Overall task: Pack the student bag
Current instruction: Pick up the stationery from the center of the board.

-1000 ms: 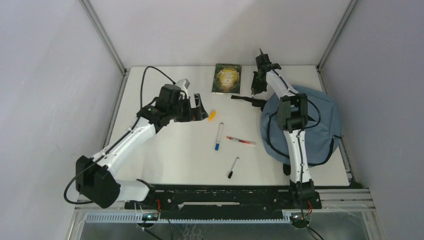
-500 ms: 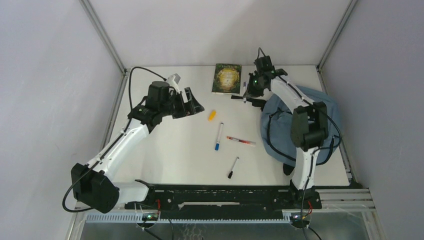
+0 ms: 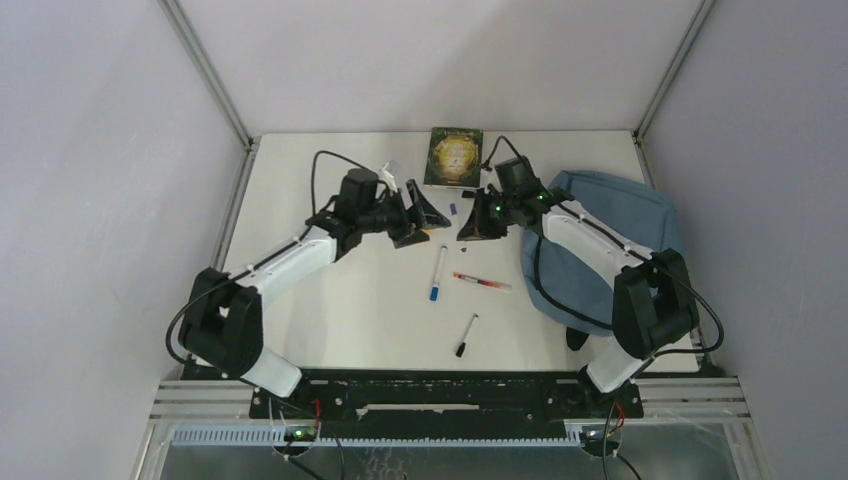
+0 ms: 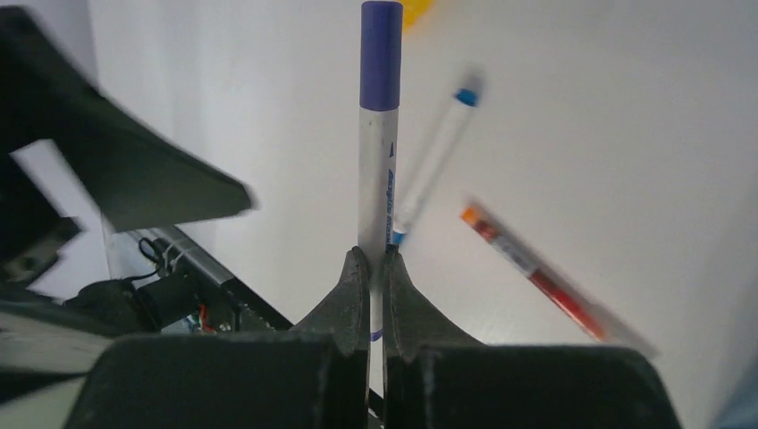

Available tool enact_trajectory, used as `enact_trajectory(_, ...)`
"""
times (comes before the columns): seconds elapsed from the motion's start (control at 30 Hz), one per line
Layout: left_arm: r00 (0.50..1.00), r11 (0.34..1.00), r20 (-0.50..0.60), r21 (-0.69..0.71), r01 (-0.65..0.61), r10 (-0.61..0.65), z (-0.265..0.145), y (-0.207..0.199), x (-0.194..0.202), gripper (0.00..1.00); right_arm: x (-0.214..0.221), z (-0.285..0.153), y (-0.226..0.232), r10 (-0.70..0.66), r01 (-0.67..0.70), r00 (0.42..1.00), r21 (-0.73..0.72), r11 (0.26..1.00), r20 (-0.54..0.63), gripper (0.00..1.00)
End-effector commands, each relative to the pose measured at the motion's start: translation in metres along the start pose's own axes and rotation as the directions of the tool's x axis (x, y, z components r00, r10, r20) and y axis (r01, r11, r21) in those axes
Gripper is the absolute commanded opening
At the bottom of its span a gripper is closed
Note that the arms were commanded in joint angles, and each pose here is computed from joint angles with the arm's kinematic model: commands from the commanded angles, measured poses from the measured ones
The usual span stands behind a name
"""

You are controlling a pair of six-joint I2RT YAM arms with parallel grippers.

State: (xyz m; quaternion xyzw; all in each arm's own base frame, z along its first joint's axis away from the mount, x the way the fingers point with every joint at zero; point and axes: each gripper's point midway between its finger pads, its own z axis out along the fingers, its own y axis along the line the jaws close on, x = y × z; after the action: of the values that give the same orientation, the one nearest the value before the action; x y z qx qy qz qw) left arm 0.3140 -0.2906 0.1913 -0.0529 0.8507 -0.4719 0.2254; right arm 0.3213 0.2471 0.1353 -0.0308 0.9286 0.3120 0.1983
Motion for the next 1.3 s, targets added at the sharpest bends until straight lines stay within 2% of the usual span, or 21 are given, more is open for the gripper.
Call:
enact_trajectory(0.0, 0.999, 0.995, -0.004, 0.083, 0.053, -0.052, 0.018, -0.019, -0.001, 0.81, -0.011, -0.008, 0.041, -0.041, 0.049, 0.997, -0.129, 0.99, 0.063, 0.0)
enact_trajectory(0.2, 0.996, 0.993, 0.014, 0.072, 0.091, -0.092, 0.03, -0.011, -0.006, 0.72, 0.001, -0.008, 0.052, -0.061, 0.065, 0.997, -0.144, 0.987, 0.036, 0.0)
enact_trajectory(0.37, 0.992, 0.991, 0.013, 0.039, 0.124, -0.125, 0.038, -0.001, -0.002, 0.58, 0.009, -0.011, 0.064, -0.085, 0.09, 0.996, -0.164, 0.982, 0.033, 0.0)
enact_trajectory(0.6, 0.986, 0.986, 0.011, 0.03, 0.164, -0.165, 0.044, 0.006, 0.003, 0.48, 0.017, -0.011, 0.073, -0.089, 0.091, 0.996, -0.18, 0.98, 0.016, 0.0)
enact_trajectory(0.67, 0.986, 0.985, -0.001, 0.029, 0.169, -0.169, 0.046, 0.006, 0.005, 0.38, 0.018, -0.012, 0.077, -0.097, 0.099, 0.995, -0.185, 0.978, 0.021, 0.0)
enact_trajectory(0.77, 0.985, 0.985, 0.009, 0.022, 0.17, -0.171, 0.046, 0.007, 0.006, 0.13, 0.018, -0.013, 0.076, -0.096, 0.099, 0.995, -0.17, 0.98, 0.027, 0.0)
enact_trajectory(0.83, 0.986, 0.986, 0.021, 0.014, 0.166, -0.166, 0.045, 0.007, 0.005, 0.02, 0.017, -0.013, 0.071, -0.092, 0.096, 0.995, -0.14, 0.985, 0.034, 0.0)
enact_trajectory(0.87, 0.987, 0.987, 0.023, 0.012, 0.161, -0.161, 0.044, 0.007, 0.004, 0.0, 0.016, -0.014, 0.069, -0.089, 0.094, 0.995, -0.122, 0.988, 0.042, 0.05)
enact_trajectory(1.0, 0.99, 0.99, 0.024, 0.014, 0.137, -0.137, 0.043, 0.003, 0.002, 0.0, 0.007, -0.032, 0.061, -0.117, 0.124, 0.988, -0.06, 0.99, 0.103, 0.59)
enact_trajectory(1.03, 0.992, 0.992, 0.023, 0.011, 0.127, -0.127, 0.043, 0.003, 0.001, 0.0, 0.002, -0.041, 0.056, -0.122, 0.128, 0.983, -0.034, 0.991, 0.135, 0.67)
enact_trajectory(1.13, 0.995, 0.995, 0.028, 0.002, 0.099, -0.099, 0.045, -0.003, -0.003, 0.0, -0.017, -0.077, 0.025, -0.105, 0.092, 0.97, 0.071, 0.993, 0.218, 0.73)
enact_trajectory(1.23, 1.0, 0.999, -0.002, 0.046, 0.025, -0.025, 0.059, -0.034, -0.003, 0.0, -0.034, -0.122, -0.039, 0.013, -0.084, 0.94, 0.195, 0.977, 0.34, 0.73)
enact_trajectory(1.27, 0.999, 0.999, -0.045, 0.04, -0.008, 0.01, 0.066, -0.043, 0.005, 0.0, -0.036, -0.136, -0.061, 0.046, -0.144, 0.922, 0.231, 0.962, 0.384, 0.73)
